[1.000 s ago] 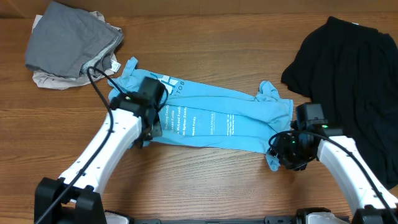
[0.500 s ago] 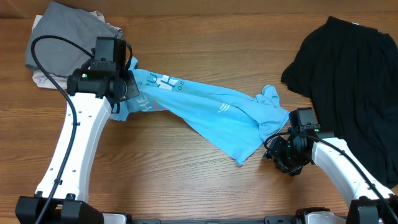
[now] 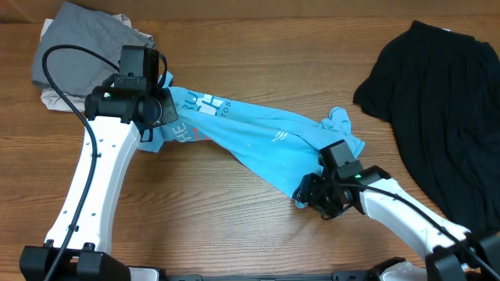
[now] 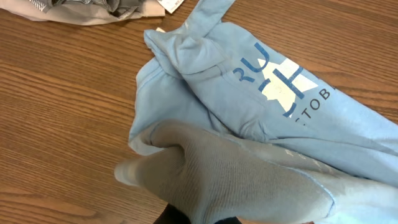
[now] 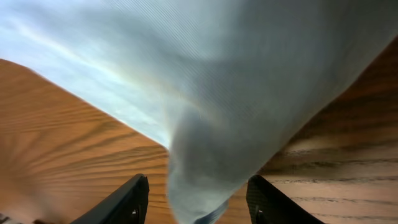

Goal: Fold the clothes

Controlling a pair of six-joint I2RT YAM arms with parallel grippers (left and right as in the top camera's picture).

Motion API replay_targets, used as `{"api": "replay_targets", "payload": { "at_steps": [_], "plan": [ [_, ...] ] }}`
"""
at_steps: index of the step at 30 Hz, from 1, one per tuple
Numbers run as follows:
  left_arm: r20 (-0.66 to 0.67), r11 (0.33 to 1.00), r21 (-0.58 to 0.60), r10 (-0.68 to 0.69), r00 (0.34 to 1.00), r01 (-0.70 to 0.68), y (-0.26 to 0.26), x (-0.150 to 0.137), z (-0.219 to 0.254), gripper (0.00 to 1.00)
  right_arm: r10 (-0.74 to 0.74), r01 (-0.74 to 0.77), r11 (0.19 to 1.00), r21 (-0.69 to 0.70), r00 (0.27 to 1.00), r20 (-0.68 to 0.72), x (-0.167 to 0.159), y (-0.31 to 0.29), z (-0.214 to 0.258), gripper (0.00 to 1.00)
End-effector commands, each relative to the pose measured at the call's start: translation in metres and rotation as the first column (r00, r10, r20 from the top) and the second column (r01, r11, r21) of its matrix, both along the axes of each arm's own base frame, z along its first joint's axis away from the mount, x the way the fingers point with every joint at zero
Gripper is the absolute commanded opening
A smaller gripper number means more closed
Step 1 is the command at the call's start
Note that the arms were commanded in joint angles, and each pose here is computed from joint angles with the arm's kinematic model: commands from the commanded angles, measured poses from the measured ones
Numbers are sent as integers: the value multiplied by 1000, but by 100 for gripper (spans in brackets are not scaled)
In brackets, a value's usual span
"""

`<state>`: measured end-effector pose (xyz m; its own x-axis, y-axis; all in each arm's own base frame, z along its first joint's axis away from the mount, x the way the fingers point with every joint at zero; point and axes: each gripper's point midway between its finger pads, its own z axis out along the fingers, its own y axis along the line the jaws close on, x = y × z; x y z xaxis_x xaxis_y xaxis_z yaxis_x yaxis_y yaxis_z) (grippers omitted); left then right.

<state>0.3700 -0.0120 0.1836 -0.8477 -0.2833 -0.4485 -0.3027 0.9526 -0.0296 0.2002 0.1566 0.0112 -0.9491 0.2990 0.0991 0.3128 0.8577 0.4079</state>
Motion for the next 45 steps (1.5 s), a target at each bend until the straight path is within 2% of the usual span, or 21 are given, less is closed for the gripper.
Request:
{"api": "replay_targets", "payload": {
  "at_steps": [1, 2, 7, 8, 13, 18, 22, 24, 30, 34, 39, 45],
  "plan": [
    [23, 999, -10, -35, 999, 36, -7, 5, 8, 4, -3, 1, 999, -52, 999, -44, -5, -6, -17, 54],
    [23, 999, -10, -35, 999, 36, -7, 5, 8, 4, 7, -11, 998, -62, 998, -65, -8, -7, -24, 53],
    [15, 999, -9, -36, 999, 36, -6, 3, 7, 4, 3, -14, 996, -89, 992, -126, -16, -11, -36, 7],
    [15, 999, -9, -36, 999, 36, -6, 3, 7, 4, -7, -6, 995, -95, 991, -135, -17, -12, -35, 4],
    [13, 999, -8, -34, 999, 34, -6, 3, 7, 4, -64, 40, 987, -158, 986, -151, -15, -32, -8, 4],
    [-15, 999, 9, -47, 999, 47, -4, -3, 4, 4, -102, 83, 981, -176, 989, -102, -12, -59, 58, 4],
    [-88, 997, 23, -74, 993, 76, -2, -19, -2, 4, -104, 85, 979, -183, 990, -96, -22, -84, 105, 4],
    [-155, 997, 25, -73, 985, 78, 0, -34, -8, 4, -120, 93, 967, -237, 987, -103, -25, -99, 117, 4],
    [-240, 996, 21, -75, 968, 82, 0, -54, -18, 4, -108, 95, 961, -260, 993, -36, -8, -103, 116, 4],
    [-261, 996, 22, -74, 962, 82, 1, -58, -40, 4, -113, 123, 948, -295, 992, 52, 21, -109, 110, 4],
    [-189, 997, 27, -72, 979, 79, 0, -41, -61, 4, -114, 156, 932, -328, 983, 143, 60, -114, 98, 4],
    [-15, 997, 21, -73, 997, 74, -4, -1, -52, 4, -118, 194, 911, -365, 969, 219, 98, -120, 81, 4]
  ]
}}
